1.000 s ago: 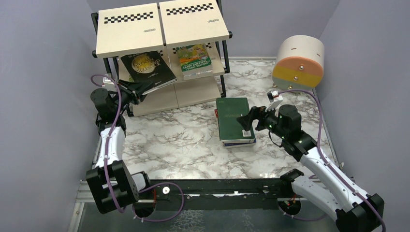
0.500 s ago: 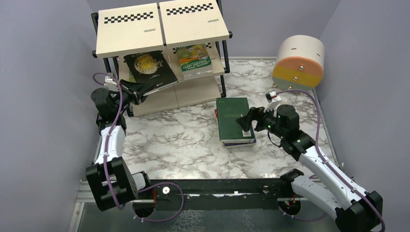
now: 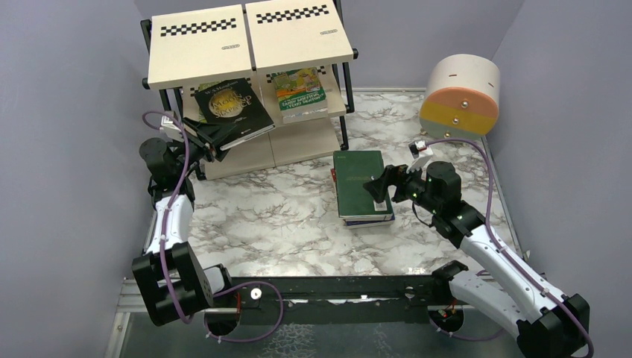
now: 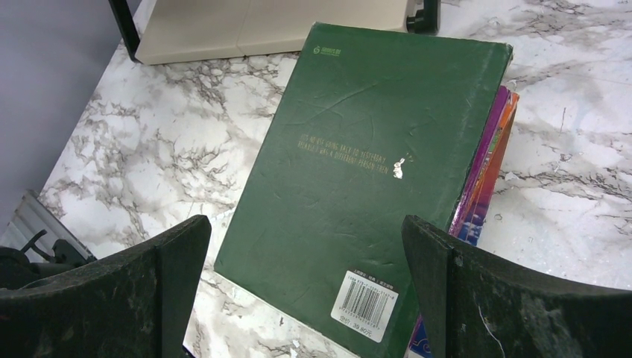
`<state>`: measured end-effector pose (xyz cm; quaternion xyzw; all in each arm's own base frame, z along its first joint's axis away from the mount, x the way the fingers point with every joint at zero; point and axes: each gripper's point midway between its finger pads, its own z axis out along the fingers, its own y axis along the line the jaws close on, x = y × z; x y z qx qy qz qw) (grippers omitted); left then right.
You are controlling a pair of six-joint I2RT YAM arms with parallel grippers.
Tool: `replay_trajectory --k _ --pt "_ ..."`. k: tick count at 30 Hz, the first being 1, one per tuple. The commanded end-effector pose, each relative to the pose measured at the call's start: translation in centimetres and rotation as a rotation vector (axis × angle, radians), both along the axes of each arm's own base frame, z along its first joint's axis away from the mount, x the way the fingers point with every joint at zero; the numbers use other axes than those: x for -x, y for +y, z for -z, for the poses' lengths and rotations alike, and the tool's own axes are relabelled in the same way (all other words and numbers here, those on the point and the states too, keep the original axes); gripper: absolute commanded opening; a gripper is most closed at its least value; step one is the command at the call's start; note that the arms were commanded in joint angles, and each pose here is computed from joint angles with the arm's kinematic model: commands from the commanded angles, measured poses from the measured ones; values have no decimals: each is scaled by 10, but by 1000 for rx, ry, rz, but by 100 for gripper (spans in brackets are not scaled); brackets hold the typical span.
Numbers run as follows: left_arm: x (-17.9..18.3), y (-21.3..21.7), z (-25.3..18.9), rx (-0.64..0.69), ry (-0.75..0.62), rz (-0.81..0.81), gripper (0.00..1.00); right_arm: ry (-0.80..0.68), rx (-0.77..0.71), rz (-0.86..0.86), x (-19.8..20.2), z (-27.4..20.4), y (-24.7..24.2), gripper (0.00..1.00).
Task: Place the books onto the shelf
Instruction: Place the book on the shelf.
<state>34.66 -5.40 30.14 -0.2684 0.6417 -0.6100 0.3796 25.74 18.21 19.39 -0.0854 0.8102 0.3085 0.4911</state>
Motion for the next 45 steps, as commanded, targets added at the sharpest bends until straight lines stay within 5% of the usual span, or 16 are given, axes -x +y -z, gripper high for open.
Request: replay_trajectory --k 1,28,45 --pt "12 -1 -9 -27 -69 23 51 -17 -22 -18 0 -5 5 98" --pt "62 -24 18 -48 -62 65 61 -14 -28 -47 -4 -9 13 98" --pt "66 -29 -11 -79 -143 70 61 -4 -27 -47 -2 -4 12 98"
